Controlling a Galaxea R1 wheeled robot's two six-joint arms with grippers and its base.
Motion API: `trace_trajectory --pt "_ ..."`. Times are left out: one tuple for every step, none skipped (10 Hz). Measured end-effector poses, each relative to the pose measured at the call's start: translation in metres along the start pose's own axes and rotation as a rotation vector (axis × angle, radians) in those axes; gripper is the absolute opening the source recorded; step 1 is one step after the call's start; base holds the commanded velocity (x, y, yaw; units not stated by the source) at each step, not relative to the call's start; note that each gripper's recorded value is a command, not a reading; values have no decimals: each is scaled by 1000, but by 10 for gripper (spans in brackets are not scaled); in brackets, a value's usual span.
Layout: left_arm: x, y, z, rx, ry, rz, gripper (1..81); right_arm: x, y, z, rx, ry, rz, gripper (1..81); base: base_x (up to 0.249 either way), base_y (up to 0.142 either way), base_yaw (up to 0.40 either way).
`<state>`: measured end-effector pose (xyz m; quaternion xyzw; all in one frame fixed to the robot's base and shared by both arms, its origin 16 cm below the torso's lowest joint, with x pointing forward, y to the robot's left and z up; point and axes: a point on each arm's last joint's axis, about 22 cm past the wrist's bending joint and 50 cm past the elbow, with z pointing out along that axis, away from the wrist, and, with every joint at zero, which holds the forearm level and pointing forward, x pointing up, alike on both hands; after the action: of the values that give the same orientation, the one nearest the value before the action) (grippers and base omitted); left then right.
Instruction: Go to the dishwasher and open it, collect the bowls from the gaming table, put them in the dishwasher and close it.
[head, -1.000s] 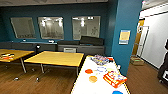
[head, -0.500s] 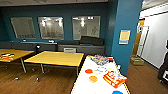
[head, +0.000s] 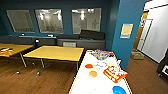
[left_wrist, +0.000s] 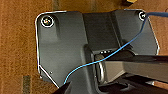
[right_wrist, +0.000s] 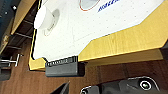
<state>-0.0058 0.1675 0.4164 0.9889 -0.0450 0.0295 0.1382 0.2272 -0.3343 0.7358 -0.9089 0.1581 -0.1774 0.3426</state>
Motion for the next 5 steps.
trace_trajectory --pt "-10 1 1 -3 -25 -8 811 17 4 -4 -22 -1 30 811 0 0 0" --pt "-19 2 1 -5 -50 -16 811 34 12 -7 -49 -4 57 811 0 0 0" --pt "-31 3 1 -8 -78 -25 811 49 13 -3 -60 -12 80 811 0 0 0" --pt "-42 4 0 -9 -106 -34 811 60 11 4 -62 -26 104 811 0 0 0" --pt "-54 5 0 -12 -136 -44 811 68 13 11 -71 -49 134 811 0 0 0"
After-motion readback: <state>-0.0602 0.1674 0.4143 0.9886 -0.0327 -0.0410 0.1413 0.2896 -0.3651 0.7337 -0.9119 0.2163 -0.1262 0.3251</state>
